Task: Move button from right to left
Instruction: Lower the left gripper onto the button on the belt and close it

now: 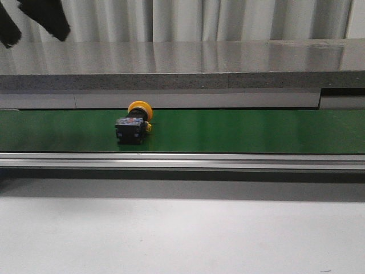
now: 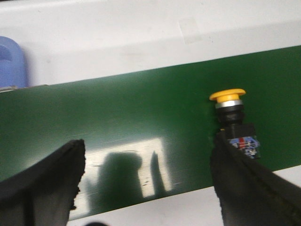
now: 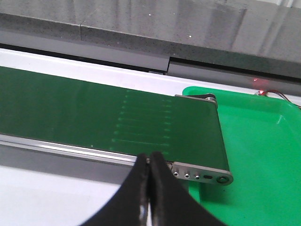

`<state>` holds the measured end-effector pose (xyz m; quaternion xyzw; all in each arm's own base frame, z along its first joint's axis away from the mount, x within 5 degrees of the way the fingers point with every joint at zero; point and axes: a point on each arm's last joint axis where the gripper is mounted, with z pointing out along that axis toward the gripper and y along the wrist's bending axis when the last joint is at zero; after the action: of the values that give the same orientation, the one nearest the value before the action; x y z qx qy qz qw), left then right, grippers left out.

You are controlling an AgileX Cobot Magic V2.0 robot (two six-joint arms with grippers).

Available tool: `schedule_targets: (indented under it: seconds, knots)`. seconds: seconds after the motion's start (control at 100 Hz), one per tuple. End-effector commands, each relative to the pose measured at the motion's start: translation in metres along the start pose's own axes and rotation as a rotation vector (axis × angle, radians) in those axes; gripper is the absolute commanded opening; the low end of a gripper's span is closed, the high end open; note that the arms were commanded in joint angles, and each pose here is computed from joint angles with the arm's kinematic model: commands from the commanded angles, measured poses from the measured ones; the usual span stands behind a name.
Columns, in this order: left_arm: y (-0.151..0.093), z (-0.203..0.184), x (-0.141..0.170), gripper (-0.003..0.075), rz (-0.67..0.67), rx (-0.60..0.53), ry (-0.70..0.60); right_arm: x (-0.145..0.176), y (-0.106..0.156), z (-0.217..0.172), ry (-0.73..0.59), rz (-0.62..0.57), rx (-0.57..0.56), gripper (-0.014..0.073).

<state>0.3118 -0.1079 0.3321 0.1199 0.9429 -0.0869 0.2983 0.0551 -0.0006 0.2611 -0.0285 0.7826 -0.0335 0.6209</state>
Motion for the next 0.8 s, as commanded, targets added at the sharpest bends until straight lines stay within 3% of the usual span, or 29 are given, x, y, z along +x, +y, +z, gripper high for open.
schedule_targets:
  seconds: [0.0,0.27,0.79]
  knots:
    - [-0.016,-0.006,-0.017,0.0547,0.002,0.026,-0.044,-0.014,-0.002,-0.002,-0.091,-0.011,0.011,-0.0059]
    - [-0.043,0.034,-0.022,0.0547,0.028,-0.074,0.129,-0.014,-0.002,-0.002,-0.091,-0.011,0.011,-0.0059]
    - [-0.042,0.078,-0.018,0.0547,-0.075,-0.077,0.269,-0.014,-0.002,-0.002,-0.091,-0.011,0.011,-0.0059]
